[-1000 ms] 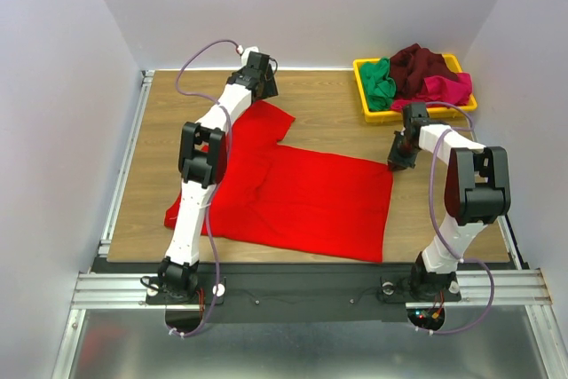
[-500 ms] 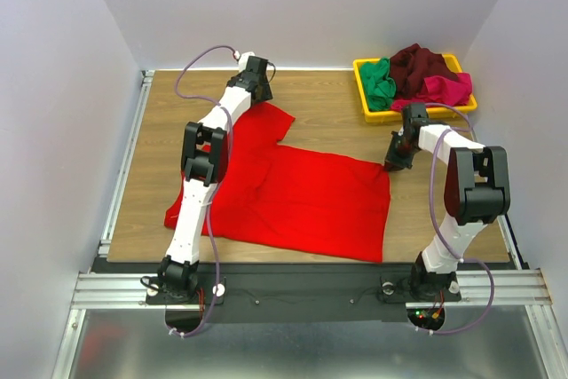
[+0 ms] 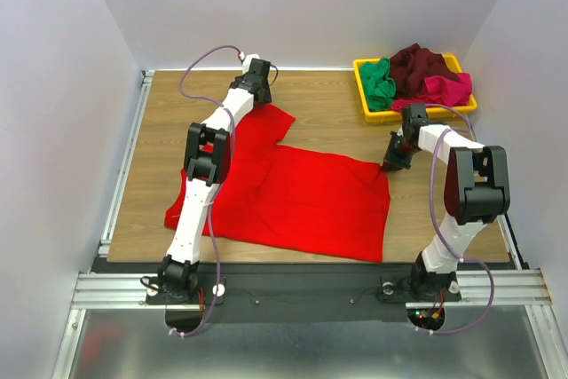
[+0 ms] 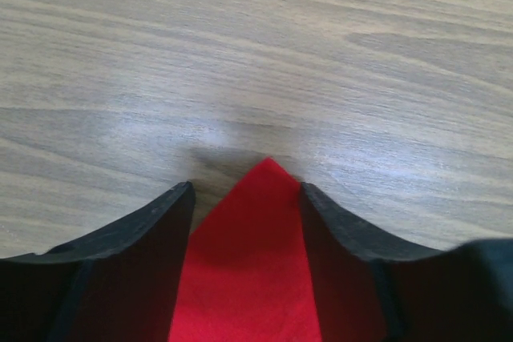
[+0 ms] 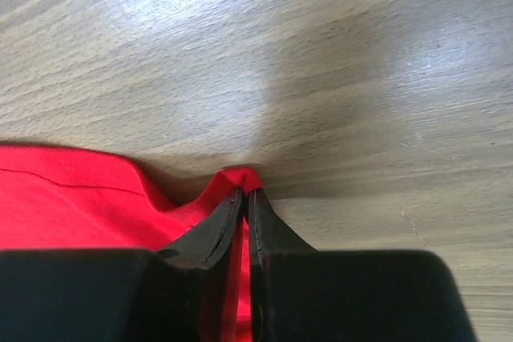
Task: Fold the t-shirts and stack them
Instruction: Fold the tshirt
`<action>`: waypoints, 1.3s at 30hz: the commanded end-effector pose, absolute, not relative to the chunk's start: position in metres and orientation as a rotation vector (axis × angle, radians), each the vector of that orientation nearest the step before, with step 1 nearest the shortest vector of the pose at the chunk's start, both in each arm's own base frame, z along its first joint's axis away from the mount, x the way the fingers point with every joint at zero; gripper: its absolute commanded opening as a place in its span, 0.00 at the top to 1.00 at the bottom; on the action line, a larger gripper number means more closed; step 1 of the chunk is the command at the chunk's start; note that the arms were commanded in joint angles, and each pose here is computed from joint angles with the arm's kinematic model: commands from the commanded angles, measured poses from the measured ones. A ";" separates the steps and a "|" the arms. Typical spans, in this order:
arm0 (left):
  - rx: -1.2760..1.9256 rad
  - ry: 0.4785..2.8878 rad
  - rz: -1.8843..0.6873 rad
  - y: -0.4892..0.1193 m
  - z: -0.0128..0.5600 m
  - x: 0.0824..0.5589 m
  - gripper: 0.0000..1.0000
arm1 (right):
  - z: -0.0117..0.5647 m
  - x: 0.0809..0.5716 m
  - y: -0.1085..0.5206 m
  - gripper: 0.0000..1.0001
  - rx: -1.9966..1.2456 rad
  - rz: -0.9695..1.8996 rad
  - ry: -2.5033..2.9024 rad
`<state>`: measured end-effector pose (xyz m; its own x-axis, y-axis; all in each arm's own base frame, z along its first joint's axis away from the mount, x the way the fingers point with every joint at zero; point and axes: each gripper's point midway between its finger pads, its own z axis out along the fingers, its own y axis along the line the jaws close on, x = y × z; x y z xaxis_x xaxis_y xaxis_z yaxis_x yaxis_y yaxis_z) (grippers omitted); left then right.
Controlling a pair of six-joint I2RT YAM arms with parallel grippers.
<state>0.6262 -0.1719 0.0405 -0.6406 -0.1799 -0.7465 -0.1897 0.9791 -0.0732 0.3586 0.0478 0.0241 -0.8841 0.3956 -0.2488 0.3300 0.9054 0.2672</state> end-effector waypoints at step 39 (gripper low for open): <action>-0.266 2.139 -0.238 -0.146 0.148 0.616 1.00 | 0.089 0.342 0.037 1.00 0.442 0.240 2.659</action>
<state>0.6181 -0.1294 0.0779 -0.6214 -0.2812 -0.7313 -0.1872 0.9596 -0.2100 0.3533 0.0349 0.0822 -0.8330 0.3870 -0.3954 0.3100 0.9184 0.2459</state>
